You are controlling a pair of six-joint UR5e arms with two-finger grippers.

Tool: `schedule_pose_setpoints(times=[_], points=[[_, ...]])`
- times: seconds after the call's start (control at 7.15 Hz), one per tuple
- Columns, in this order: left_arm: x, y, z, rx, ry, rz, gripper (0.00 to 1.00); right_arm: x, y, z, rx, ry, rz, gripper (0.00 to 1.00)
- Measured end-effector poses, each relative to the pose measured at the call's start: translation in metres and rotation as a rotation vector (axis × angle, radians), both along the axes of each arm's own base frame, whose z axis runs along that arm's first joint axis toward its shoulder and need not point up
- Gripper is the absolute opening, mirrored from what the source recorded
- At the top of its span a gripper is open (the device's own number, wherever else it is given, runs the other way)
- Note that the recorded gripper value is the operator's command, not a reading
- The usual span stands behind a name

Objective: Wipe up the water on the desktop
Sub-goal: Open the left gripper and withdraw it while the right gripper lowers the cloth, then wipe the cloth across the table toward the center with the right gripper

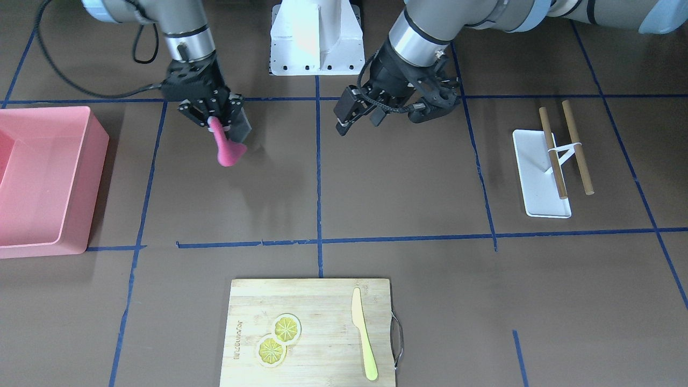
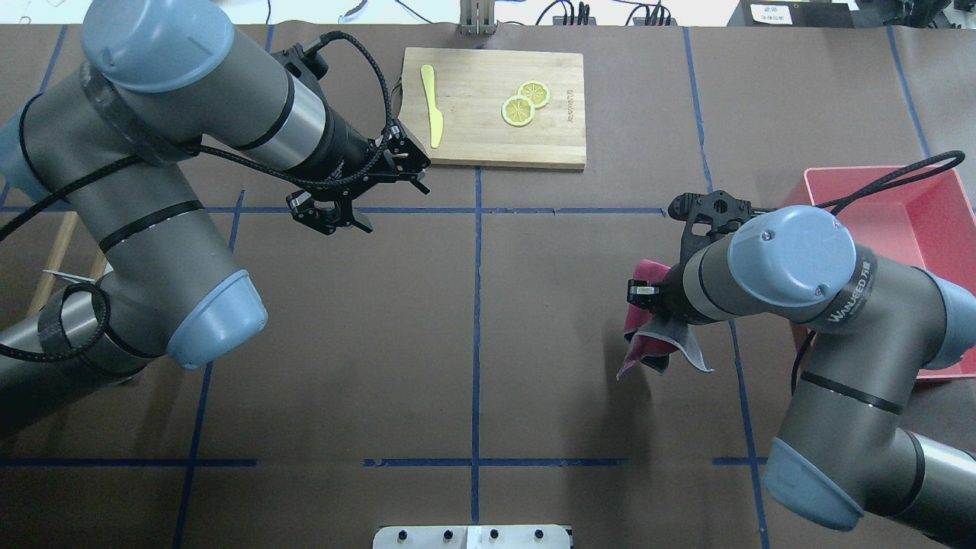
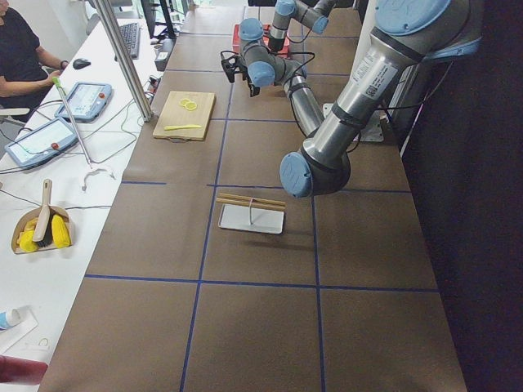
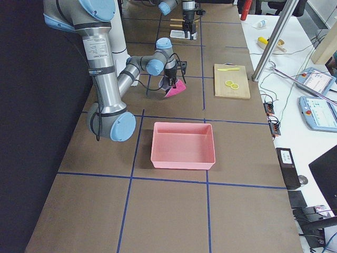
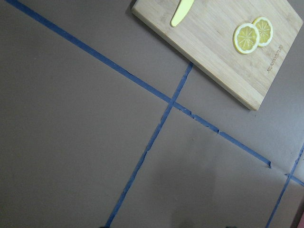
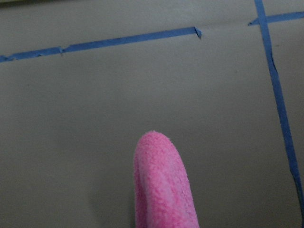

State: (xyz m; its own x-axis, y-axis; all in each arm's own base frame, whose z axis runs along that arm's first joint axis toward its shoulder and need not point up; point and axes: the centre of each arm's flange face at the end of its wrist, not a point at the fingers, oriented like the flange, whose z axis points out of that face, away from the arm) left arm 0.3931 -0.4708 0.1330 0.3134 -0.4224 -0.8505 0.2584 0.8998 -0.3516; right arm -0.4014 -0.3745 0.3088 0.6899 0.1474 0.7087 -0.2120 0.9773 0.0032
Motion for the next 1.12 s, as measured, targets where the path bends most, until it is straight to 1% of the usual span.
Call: schedule_pose_setpoints(times=[0.14, 0.28, 0.42, 0.7, 0.84, 1.12], points=[[-0.001, -0.001, 0.006, 0.018, -0.010, 0.008, 0.85, -0.006, -0.006, 0.016, -0.060, 0.020, -0.030, 0.00], [-0.003, -0.003, 0.011, 0.028, -0.018, 0.010, 0.85, -0.016, -0.009, 0.023, -0.096, 0.024, -0.061, 0.00], [-0.005, -0.005, 0.015, 0.030, -0.024, 0.008, 0.85, -0.032, -0.014, 0.018, -0.121, 0.013, -0.091, 0.00], [-0.012, -0.009, 0.019, 0.032, -0.028, -0.002, 0.85, -0.086, -0.033, -0.004, -0.163, -0.008, -0.143, 0.00], [-0.015, -0.009, 0.018, 0.034, -0.025, -0.006, 0.85, -0.114, -0.045, -0.020, -0.176, -0.014, -0.154, 0.00], [-0.017, -0.009, 0.018, 0.034, -0.025, -0.007, 0.86, -0.158, -0.066, -0.059, -0.196, -0.027, -0.148, 0.00]])
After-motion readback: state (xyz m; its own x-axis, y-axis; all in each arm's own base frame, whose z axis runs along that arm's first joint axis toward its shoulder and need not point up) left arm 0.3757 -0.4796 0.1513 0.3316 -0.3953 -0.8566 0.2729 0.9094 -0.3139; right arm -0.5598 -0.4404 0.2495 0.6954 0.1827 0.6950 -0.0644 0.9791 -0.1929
